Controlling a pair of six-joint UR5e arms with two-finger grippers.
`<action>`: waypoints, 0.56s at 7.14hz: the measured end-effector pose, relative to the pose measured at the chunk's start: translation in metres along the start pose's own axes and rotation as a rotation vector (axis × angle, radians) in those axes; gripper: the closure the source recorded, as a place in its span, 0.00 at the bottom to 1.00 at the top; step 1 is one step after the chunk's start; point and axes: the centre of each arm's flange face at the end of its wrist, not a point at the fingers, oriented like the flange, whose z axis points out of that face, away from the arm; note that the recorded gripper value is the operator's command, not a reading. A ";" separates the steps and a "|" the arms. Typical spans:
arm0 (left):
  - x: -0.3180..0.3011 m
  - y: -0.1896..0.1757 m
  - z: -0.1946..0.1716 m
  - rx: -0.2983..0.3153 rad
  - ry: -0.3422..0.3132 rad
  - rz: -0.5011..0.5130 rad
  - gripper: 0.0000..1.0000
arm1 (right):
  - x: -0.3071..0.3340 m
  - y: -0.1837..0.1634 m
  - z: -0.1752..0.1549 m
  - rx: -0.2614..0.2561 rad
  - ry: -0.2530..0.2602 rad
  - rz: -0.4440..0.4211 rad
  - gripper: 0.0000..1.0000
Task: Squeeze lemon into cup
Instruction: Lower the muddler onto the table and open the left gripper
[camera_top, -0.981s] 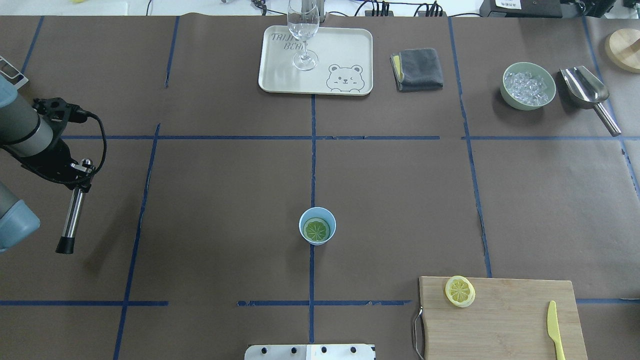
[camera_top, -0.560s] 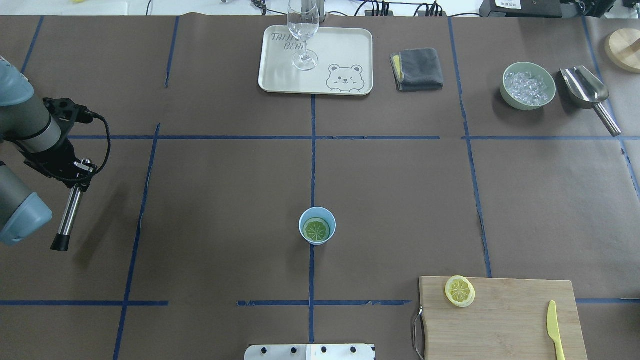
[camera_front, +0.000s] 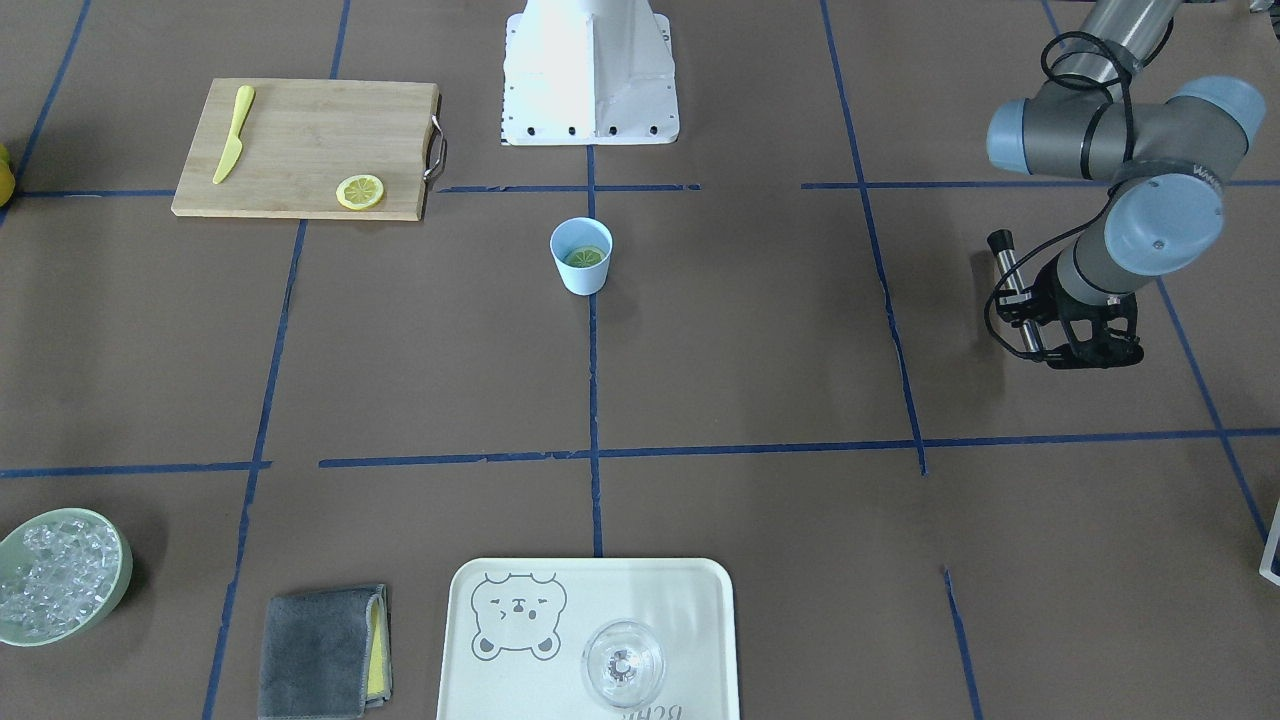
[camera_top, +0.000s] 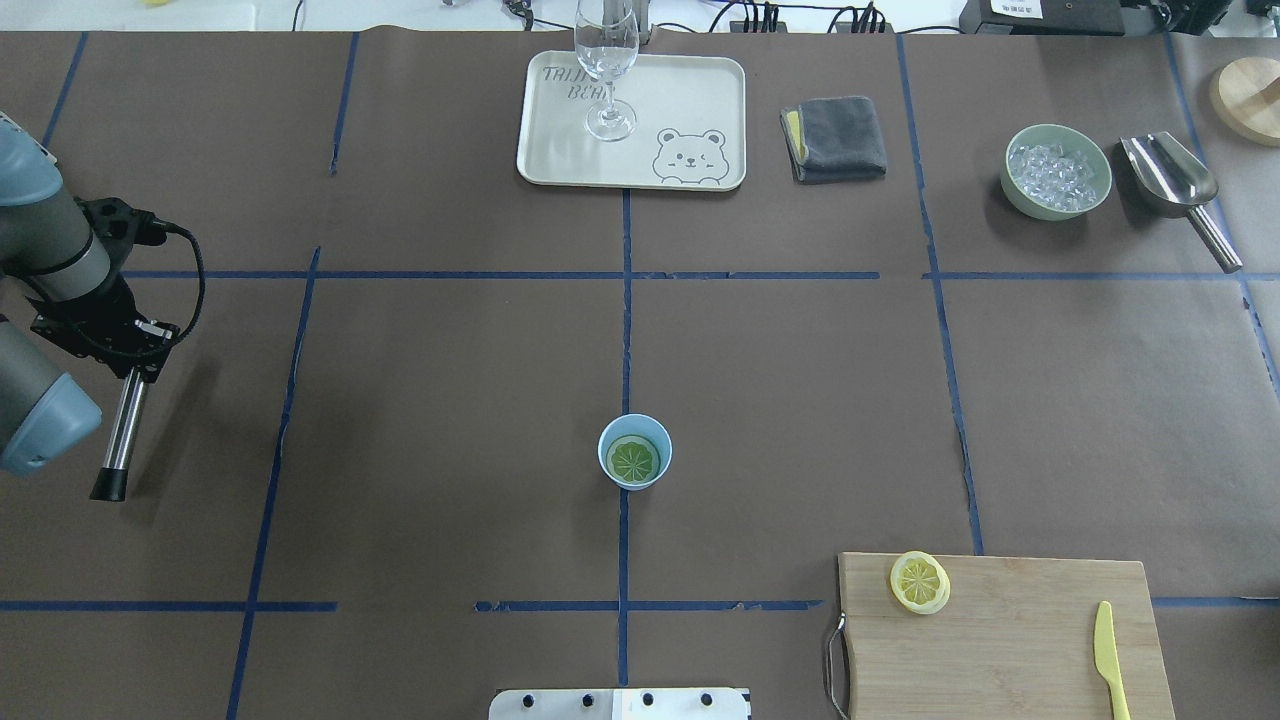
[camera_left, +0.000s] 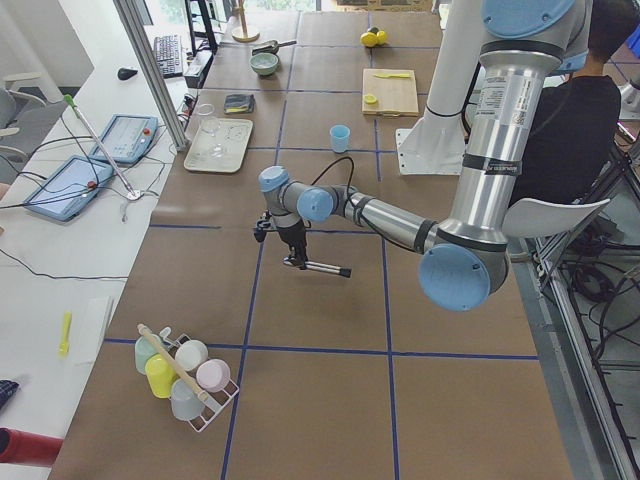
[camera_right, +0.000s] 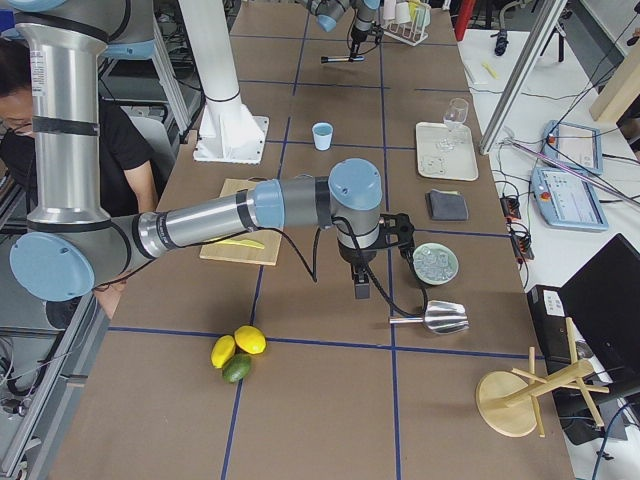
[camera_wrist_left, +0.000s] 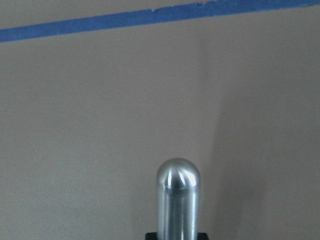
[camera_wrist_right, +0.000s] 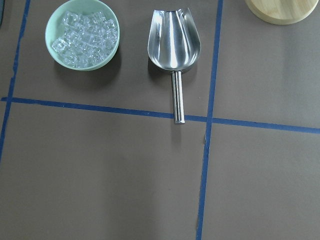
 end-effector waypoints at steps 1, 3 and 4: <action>-0.002 -0.002 0.004 -0.005 -0.003 -0.013 0.00 | -0.001 0.000 -0.001 0.002 0.000 -0.002 0.00; -0.004 -0.005 0.007 0.003 -0.001 -0.014 0.00 | -0.001 0.001 -0.001 0.001 -0.001 0.000 0.00; -0.003 -0.006 0.005 0.020 0.009 -0.003 0.00 | -0.001 0.001 -0.001 0.000 -0.004 0.002 0.00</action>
